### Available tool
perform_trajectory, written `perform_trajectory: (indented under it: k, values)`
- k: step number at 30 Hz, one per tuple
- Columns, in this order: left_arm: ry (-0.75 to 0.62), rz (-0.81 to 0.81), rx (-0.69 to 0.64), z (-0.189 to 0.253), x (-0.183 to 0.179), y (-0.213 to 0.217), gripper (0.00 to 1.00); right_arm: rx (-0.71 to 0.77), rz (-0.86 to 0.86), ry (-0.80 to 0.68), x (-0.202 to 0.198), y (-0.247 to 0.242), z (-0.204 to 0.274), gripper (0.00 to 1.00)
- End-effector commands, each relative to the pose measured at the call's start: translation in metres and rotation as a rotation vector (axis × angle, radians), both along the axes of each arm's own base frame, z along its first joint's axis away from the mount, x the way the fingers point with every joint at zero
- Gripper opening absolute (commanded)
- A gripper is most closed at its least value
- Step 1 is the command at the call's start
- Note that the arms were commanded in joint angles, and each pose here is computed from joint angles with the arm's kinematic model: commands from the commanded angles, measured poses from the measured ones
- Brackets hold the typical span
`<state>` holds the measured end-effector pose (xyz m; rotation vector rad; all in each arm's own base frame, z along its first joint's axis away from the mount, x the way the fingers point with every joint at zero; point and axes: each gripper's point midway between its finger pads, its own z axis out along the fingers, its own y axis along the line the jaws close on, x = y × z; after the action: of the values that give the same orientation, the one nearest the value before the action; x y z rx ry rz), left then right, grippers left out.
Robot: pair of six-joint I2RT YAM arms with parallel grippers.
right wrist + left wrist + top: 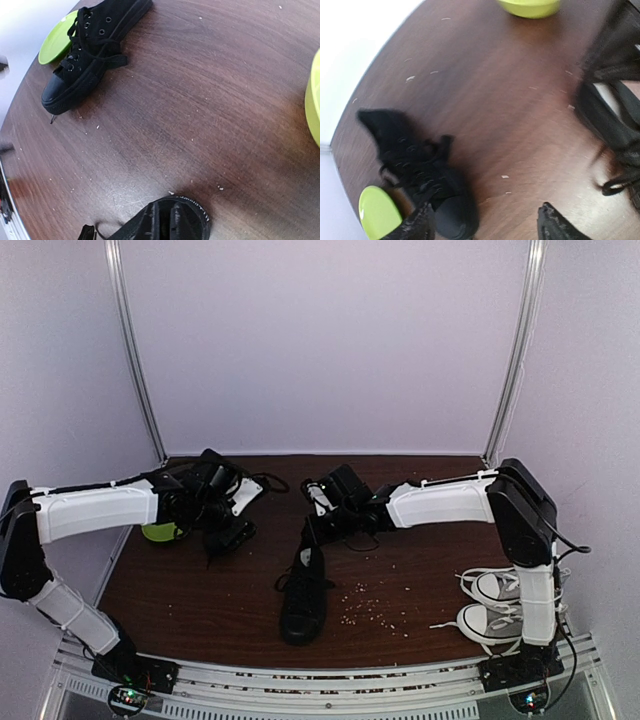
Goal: Tie the shoes
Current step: Move the shoe to the center of the board.
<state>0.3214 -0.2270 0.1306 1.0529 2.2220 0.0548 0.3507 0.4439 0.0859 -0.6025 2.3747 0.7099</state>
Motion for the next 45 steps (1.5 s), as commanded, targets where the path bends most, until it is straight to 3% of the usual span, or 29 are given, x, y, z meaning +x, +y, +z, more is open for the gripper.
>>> perform_trajectory:
  k: [1,4,10,13,20,26,30,33,36,40,43,45]
  values:
    - [-0.087,0.191,-0.108,0.034,0.023,0.029,0.78,-0.065,-0.062,-0.004,0.01,-0.014,-0.013,0.0]
    - [-0.053,0.264,-0.138,0.027,0.028,0.042,0.86,-0.083,-0.075,-0.035,0.014,-0.02,-0.007,0.0]
    - [0.117,0.483,-0.271,-0.003,0.045,0.073,0.9,-0.098,-0.112,-0.1,0.032,-0.051,0.017,0.0]
    - [0.122,0.57,-0.296,-0.015,0.053,0.091,0.91,-0.072,-0.038,-0.064,0.04,-0.063,0.021,0.0]
    - [0.139,0.591,-0.29,-0.036,0.068,0.092,0.92,-0.128,0.181,-0.025,0.063,-0.063,0.014,0.0]
    - [0.194,0.596,-0.294,-0.061,0.079,0.087,0.92,-0.131,0.227,-0.055,0.083,-0.049,0.018,0.0]
    - [0.241,0.62,-0.322,-0.077,0.082,0.089,0.9,-0.152,0.228,-0.054,0.087,-0.049,0.021,0.18]
    - [0.265,0.615,-0.341,-0.086,0.086,0.084,0.87,-0.143,0.231,-0.071,0.083,-0.05,0.033,0.24]
    - [0.306,0.6,-0.379,-0.092,0.087,0.073,0.76,-0.141,0.216,-0.092,0.079,-0.055,0.047,0.26]
    - [0.364,0.586,-0.474,-0.092,0.077,0.059,0.49,-0.126,0.195,-0.117,0.064,-0.064,0.061,0.3]
    - [0.379,0.607,-0.541,-0.088,0.063,0.058,0.22,-0.097,0.179,-0.159,0.051,-0.067,0.08,0.31]
    - [0.381,0.614,-0.563,-0.084,0.051,0.058,0.12,-0.097,0.182,-0.183,0.041,-0.065,0.089,0.31]
